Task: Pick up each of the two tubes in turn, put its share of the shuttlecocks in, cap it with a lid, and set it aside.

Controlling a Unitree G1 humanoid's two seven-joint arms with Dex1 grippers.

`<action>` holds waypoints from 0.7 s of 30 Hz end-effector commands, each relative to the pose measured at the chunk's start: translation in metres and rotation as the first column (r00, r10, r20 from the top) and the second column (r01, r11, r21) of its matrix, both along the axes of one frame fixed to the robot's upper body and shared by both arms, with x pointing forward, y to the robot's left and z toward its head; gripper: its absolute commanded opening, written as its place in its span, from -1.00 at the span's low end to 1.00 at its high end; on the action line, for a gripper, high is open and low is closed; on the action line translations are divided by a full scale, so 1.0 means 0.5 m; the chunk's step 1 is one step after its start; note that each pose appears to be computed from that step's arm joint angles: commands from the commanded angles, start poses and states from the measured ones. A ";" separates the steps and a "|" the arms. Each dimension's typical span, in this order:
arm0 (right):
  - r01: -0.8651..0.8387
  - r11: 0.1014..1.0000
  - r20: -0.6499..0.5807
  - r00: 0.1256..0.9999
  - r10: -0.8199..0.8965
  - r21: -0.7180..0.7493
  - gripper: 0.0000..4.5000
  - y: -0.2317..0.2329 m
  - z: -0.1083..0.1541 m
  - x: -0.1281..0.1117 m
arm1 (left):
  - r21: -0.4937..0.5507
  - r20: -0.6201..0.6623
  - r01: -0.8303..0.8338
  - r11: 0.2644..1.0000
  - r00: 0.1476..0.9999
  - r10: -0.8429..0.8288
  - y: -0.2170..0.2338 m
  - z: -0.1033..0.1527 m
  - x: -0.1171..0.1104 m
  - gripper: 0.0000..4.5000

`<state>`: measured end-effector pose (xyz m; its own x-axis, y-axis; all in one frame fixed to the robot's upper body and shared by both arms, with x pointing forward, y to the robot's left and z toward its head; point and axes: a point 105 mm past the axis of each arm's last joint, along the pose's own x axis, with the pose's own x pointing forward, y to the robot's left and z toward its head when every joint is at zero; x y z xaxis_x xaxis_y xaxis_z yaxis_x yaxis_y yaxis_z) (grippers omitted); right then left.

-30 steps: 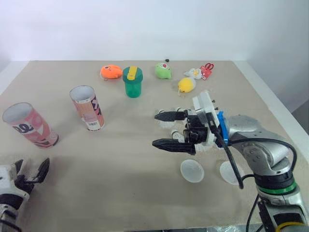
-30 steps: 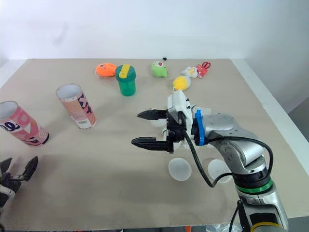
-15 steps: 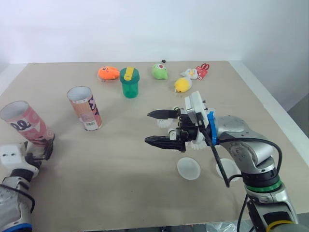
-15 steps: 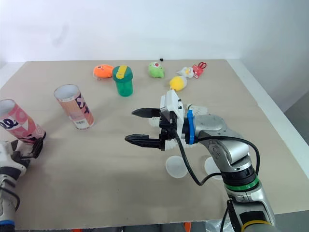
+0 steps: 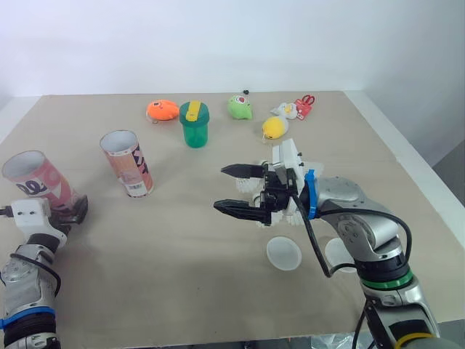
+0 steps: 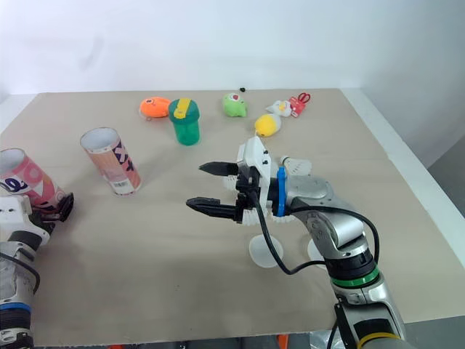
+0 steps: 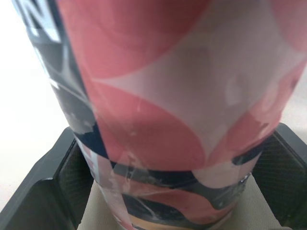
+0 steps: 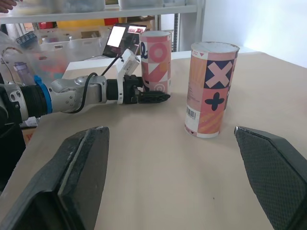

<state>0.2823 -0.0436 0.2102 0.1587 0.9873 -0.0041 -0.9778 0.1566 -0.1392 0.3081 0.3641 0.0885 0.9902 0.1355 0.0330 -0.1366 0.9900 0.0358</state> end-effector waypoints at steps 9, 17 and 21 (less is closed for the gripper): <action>-0.008 1.000 0.043 0.999 0.007 0.017 0.98 0.000 0.019 -0.008 | -0.046 0.024 0.017 0.999 1.000 -0.016 -0.006 0.006 0.022 1.00; 0.004 1.000 0.047 0.999 -0.004 0.015 0.98 -0.004 0.020 -0.006 | -0.062 0.026 0.016 0.998 1.000 -0.015 -0.008 0.001 0.024 1.00; 0.009 1.000 0.044 0.999 -0.010 0.016 1.00 -0.006 0.020 -0.006 | -0.058 0.030 0.015 0.998 0.999 -0.013 -0.008 0.002 0.024 0.77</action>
